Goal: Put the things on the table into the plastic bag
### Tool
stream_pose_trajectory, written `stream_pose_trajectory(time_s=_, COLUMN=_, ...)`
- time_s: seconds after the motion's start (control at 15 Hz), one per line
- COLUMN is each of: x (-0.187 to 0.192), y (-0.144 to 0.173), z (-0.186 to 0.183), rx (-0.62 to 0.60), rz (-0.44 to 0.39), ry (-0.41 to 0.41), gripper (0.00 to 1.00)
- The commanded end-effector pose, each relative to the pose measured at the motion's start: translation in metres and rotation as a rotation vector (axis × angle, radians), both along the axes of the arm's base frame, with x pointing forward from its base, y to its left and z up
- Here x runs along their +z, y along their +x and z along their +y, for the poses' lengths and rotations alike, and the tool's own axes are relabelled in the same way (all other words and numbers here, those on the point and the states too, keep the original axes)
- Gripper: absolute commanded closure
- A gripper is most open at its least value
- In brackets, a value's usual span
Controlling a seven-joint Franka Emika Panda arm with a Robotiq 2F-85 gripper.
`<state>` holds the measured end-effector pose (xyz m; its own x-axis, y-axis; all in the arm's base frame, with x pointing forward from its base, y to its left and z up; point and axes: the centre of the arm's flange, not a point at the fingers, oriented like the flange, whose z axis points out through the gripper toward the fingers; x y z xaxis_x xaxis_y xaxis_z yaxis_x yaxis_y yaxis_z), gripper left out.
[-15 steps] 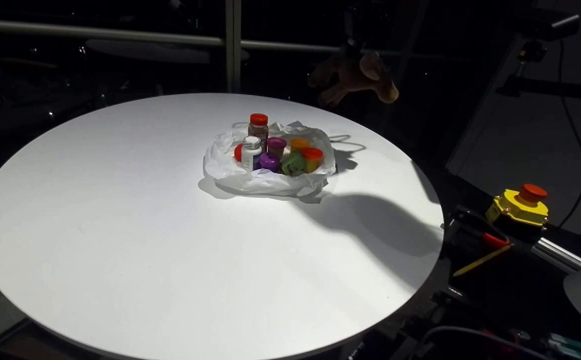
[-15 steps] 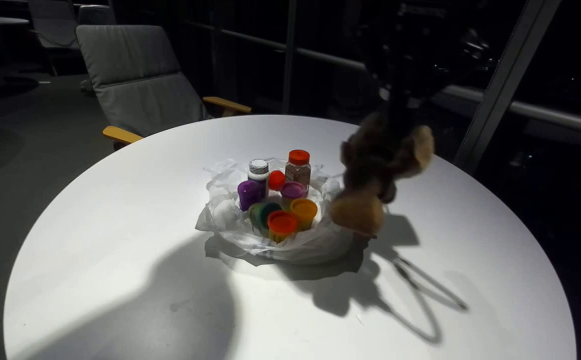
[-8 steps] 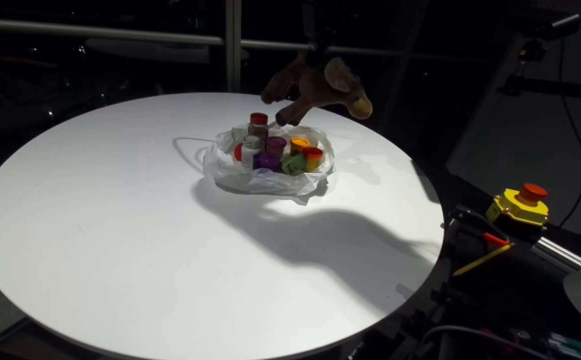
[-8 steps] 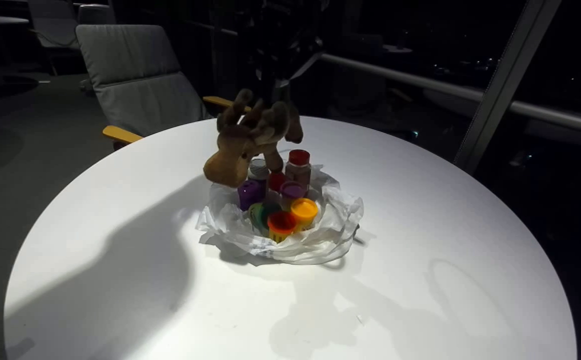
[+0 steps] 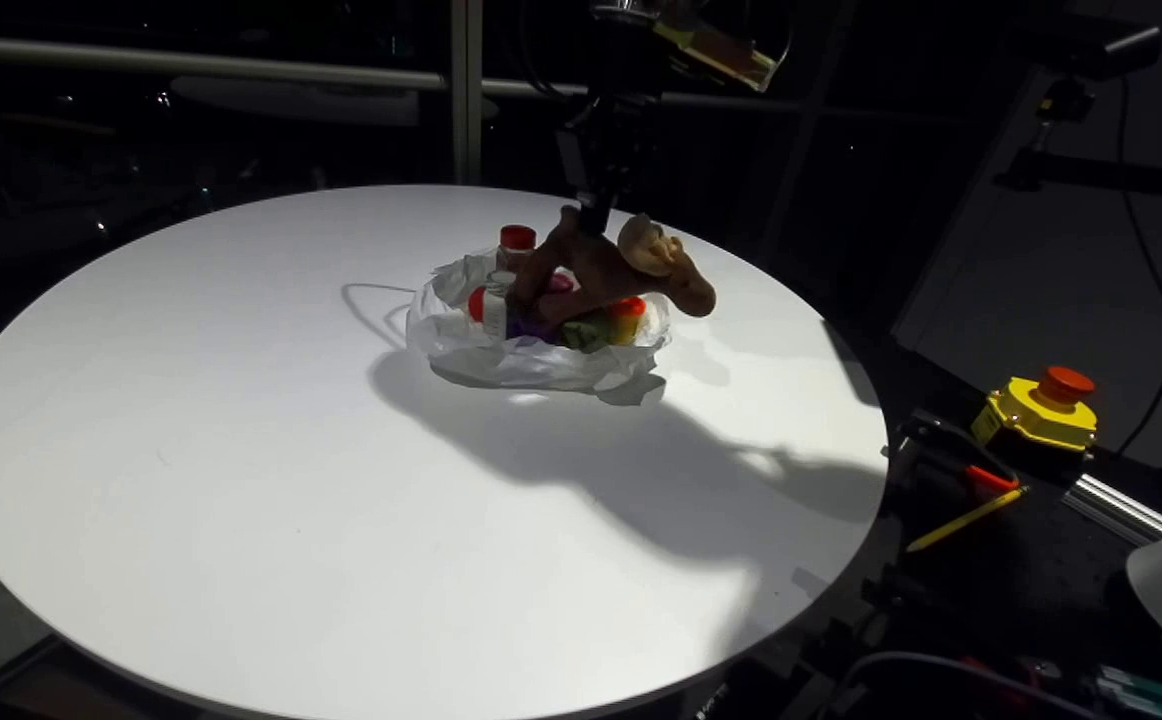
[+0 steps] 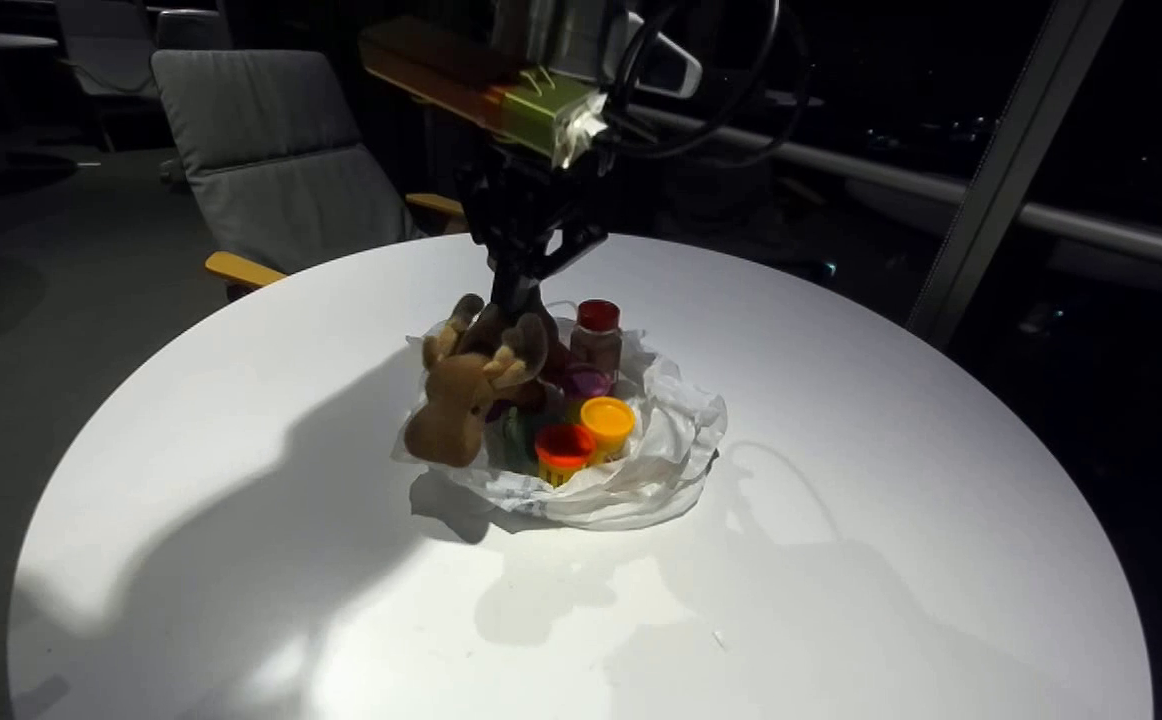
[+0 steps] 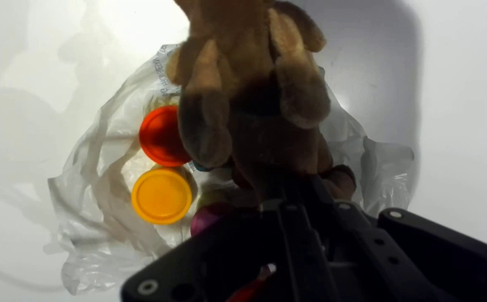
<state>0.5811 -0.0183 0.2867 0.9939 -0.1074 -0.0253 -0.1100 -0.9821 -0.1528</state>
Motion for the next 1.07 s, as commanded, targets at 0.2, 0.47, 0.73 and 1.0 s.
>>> stream_pose_trajectory(time_s=0.2, x=-0.032, y=0.041, z=-0.009, rx=-0.026, rz=0.004, ry=0.001, gripper=0.90)
stream_pose_trajectory(time_s=0.47, x=-0.032, y=0.057, z=-0.011, rx=-0.055, rz=-0.060, ry=-0.044, gripper=0.90)
stream_pose_trajectory(time_s=0.73, x=-0.031, y=0.070, z=-0.005, rx=-0.053, rz=-0.100, ry=-0.084, gripper=0.90)
stream_pose_trajectory(time_s=1.0, x=-0.037, y=0.078, z=0.004, rx=-0.061, rz=-0.123, ry=-0.133, gripper=0.63)
